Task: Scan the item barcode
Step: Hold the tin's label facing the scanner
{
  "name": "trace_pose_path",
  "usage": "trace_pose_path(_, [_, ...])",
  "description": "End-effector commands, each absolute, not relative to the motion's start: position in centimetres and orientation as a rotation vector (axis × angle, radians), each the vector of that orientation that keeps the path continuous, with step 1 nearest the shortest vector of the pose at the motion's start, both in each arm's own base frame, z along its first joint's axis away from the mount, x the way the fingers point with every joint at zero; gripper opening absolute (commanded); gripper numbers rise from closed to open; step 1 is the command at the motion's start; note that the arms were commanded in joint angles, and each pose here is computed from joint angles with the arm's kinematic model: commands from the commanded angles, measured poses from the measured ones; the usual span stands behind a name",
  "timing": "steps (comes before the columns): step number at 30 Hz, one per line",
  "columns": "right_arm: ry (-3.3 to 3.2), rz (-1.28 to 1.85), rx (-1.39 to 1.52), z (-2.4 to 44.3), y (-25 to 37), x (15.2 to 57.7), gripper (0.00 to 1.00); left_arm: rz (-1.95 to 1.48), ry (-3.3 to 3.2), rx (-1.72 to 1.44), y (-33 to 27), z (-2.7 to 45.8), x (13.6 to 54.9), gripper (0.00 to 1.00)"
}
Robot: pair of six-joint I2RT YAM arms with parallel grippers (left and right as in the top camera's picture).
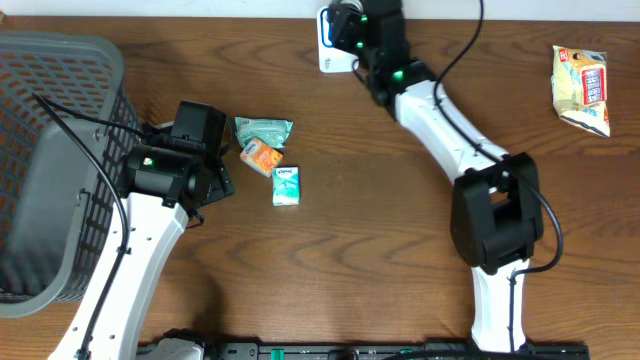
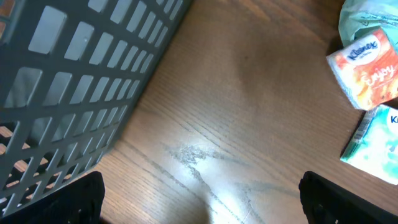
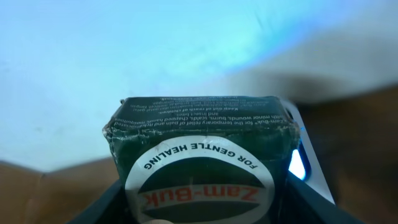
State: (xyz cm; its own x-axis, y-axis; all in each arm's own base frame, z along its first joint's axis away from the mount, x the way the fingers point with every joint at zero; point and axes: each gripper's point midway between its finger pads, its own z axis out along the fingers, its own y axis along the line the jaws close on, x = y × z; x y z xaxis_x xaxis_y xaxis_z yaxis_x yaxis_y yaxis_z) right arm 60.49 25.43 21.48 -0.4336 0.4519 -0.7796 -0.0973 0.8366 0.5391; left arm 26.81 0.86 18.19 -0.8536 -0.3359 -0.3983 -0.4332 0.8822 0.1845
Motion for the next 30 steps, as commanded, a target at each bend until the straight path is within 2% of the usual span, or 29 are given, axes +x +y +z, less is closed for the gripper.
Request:
trace_pose_path(1, [1.801,0.44,0.233,24.5,24.3,61.2,0.52,0.393,2.677,-0.586,1.2,18.5,26.8,0.98])
trace_pose_path(15, [1.796,0.391,0.277,18.0,22.6,64.3,0.52,0.393,2.677,-0.586,1.2,18.5,26.8,0.98])
trace_pose_path(30, [1.861,0.338,0.094,15.8,24.6,63.7,0.53,0.393,2.677,-0.586,1.2,18.5,26.8,0.98])
